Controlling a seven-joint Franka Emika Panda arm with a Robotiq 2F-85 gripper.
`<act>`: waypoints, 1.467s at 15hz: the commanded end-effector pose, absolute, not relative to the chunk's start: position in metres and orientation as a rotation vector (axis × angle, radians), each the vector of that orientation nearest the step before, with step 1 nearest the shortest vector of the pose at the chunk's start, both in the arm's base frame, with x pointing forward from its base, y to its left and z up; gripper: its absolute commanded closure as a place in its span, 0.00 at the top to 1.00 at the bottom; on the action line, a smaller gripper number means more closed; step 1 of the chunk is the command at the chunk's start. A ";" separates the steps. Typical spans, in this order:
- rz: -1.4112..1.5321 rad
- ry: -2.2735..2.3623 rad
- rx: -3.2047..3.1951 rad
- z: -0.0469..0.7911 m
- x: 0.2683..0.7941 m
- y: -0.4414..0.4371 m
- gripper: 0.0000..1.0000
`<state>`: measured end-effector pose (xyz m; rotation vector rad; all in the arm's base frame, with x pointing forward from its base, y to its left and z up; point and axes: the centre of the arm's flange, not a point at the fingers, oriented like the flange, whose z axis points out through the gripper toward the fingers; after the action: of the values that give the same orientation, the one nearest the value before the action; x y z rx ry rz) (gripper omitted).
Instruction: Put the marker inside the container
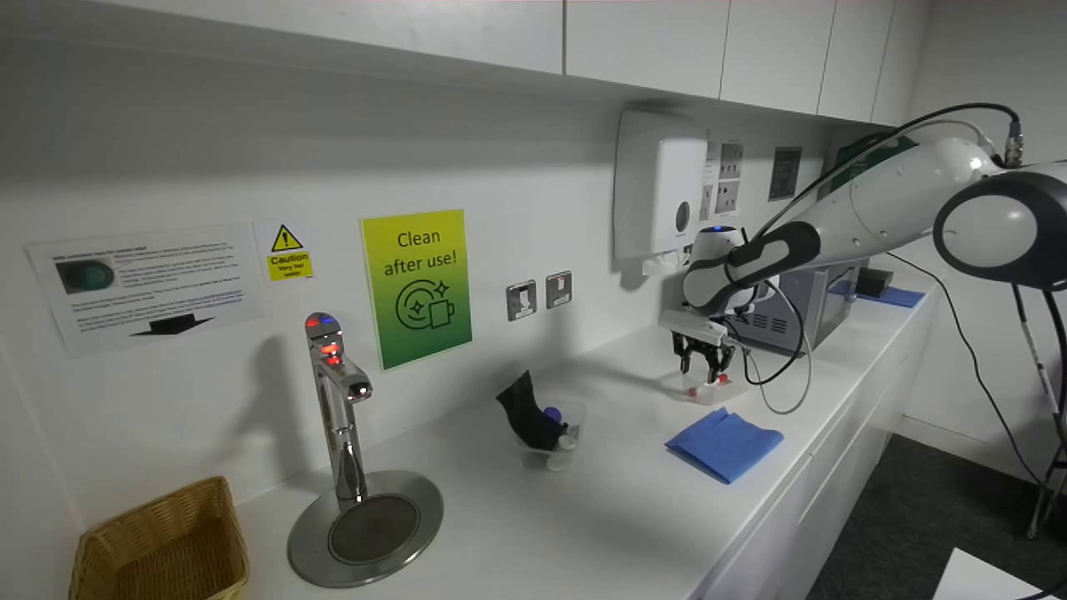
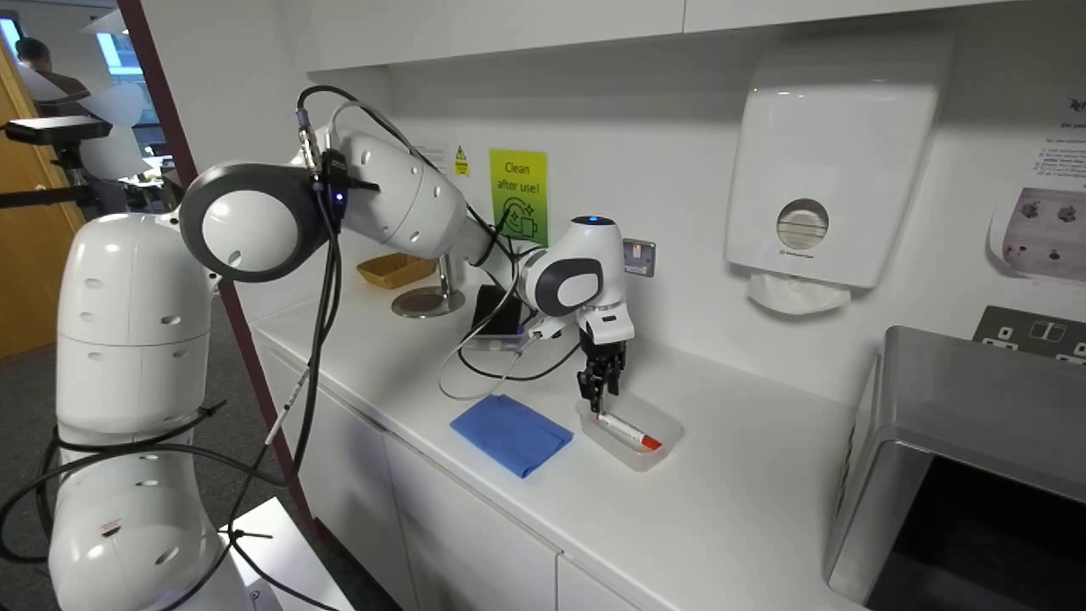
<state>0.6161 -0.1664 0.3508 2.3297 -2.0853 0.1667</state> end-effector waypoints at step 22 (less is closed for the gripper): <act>-0.199 -1.932 2.319 0.439 0.632 -0.017 1.00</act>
<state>0.6276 -0.0347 0.4220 2.3983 -1.9048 -0.1218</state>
